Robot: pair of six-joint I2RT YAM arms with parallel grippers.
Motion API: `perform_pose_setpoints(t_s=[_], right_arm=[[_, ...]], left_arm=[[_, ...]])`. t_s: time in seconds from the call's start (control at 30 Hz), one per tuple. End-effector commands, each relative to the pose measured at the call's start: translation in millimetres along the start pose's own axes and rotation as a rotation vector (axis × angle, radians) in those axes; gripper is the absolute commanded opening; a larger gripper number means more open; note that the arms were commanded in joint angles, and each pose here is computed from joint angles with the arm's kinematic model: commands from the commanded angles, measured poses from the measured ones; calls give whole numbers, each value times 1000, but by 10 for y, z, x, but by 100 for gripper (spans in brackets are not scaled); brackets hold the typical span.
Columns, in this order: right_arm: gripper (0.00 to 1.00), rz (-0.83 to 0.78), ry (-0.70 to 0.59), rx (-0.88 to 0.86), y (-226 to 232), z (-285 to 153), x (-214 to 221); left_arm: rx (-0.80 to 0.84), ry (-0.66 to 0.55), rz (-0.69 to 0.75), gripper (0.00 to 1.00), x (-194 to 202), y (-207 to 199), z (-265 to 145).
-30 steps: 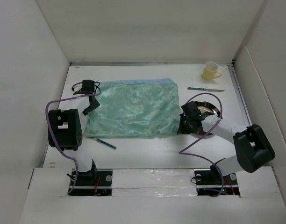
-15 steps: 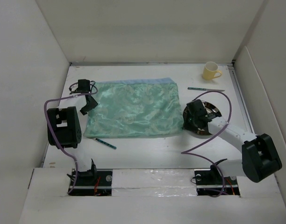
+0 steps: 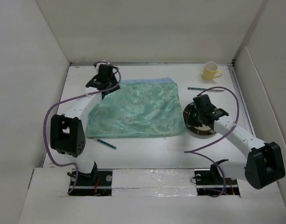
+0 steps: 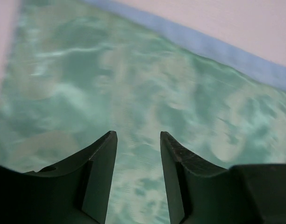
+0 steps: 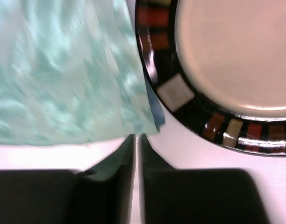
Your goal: Set the dinner table for one person
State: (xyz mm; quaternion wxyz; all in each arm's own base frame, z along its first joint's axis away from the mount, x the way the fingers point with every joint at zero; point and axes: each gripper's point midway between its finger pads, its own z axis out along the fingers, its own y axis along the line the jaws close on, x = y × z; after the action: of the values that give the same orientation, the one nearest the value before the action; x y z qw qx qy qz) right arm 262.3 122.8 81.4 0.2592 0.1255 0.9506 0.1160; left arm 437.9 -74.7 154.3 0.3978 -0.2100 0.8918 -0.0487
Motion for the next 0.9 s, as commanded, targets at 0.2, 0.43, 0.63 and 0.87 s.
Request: perform_pose_setpoints(t_s=[0.2,0.43,0.63,0.87], right_arm=[[11,43,-260,-199,418,-57,-1129],[56,8,-167,-84,587,574,-1636],[64,19,-26,81,384,1233,-1628],[62,32,89,112,377,1481,-1426]], left_arm=[[316,149,291,36,1005,-1701,-166],[283,105,256,35,730,-1533,-143],[191,93,139,38,413,-827,-28],[81,71,41,39,284,-84,-65]])
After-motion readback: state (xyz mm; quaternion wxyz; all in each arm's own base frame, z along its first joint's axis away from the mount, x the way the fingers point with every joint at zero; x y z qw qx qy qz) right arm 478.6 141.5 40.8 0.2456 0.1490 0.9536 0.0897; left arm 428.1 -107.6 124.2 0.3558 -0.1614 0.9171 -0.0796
